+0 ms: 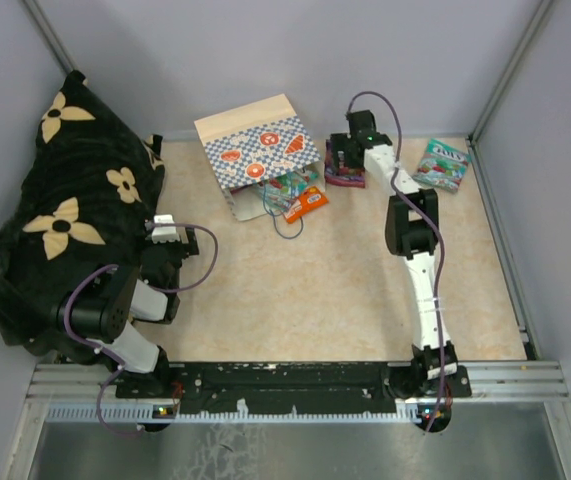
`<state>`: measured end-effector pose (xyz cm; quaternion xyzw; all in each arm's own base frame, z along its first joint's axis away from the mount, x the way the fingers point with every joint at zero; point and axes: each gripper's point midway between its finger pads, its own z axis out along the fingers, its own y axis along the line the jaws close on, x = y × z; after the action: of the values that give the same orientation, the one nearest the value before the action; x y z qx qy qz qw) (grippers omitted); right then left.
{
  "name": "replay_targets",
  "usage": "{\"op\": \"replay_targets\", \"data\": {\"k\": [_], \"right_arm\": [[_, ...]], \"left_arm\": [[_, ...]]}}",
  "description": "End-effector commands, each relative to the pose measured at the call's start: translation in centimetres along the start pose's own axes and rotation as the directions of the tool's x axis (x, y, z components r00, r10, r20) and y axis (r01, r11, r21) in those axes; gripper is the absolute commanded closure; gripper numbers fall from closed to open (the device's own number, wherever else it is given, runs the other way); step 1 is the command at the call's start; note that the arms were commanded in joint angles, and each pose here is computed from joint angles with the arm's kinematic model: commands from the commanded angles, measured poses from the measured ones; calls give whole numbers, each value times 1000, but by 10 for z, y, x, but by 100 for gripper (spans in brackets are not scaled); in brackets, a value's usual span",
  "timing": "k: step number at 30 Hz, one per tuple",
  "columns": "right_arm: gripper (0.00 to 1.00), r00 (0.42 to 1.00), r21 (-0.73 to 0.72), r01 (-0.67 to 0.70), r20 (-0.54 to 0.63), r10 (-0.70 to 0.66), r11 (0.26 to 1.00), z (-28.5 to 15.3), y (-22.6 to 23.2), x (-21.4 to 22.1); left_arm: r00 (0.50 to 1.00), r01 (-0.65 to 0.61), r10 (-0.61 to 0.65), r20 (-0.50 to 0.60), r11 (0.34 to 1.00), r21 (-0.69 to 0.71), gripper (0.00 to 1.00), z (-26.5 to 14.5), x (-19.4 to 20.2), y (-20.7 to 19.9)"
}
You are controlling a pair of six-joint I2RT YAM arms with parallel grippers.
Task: Take the snacks out of the paper bag
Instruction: Adjust the snack at the center of the board, then take out the snack from the paper bag.
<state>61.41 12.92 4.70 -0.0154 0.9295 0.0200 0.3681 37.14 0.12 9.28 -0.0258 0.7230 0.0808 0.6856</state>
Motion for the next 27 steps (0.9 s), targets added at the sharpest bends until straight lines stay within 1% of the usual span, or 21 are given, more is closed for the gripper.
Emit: {"op": "replay_targets", "data": {"k": [1,4,6,8,9,10,11,12,14,15,16,17,18,20,22,24,25,27], "right_arm": [[1,966,-8,202,-163,-201,979,9,-16,29],[1,965,-42,235,-107,-238,971,7,-10,17],[1,976,-85,213,-24,-215,973,-11,2,-7],[1,985,-115,155,99,-144,981,-43,12,-42],[1,976,-125,102,203,-75,987,-64,17,-71],[1,961,-134,49,275,-10,990,-88,17,-89],[1,936,-143,-20,346,69,990,-110,15,-104],[1,896,-162,-93,417,153,982,-136,12,-118],[1,811,-245,-229,488,323,942,-172,9,-115],[1,758,-311,-290,502,416,905,-191,10,-111],[1,700,-396,-331,506,505,856,-212,13,-104],[2,689,-463,-362,452,567,809,-212,22,-74],[3,656,-539,-370,426,624,757,-224,33,-64],[6,630,-628,-387,354,691,675,-232,58,-34],[9,611,-673,-432,272,744,600,-230,82,-5],[13,564,-713,-485,187,804,506,-226,101,20],[16,537,-713,-527,142,831,463,-217,108,33],[19,488,-734,-566,70,870,376,-208,122,46]], "left_arm": [[999,18,-18,26,1000,4,0,4,-7,-1],[999,18,-19,27,1000,4,0,4,-7,-1],[999,18,-19,28,1000,5,0,4,-7,-1],[999,19,-19,26,1000,3,0,4,-7,-1],[999,19,-19,27,1000,5,0,4,-7,-1],[999,18,-19,27,1000,5,0,4,-7,-1],[999,19,-19,26,1000,4,0,3,-7,-1],[999,18,-19,27,1000,4,0,4,-7,-1],[999,19,-19,26,1000,4,0,4,-7,-1],[999,19,-19,26,1000,4,0,4,-7,-1],[999,17,-18,27,1000,4,0,4,-7,-1],[999,19,-19,26,1000,5,0,4,-7,-1],[999,18,-18,26,1000,4,0,4,-7,-1],[999,19,-19,26,1000,4,0,4,-7,-1],[999,18,-18,26,1000,3,0,4,-7,0],[1000,19,-19,25,1000,5,0,4,-7,-1],[1000,18,-18,25,1000,3,0,4,-7,-1],[999,19,-19,26,1000,4,0,4,-7,-1]]}}
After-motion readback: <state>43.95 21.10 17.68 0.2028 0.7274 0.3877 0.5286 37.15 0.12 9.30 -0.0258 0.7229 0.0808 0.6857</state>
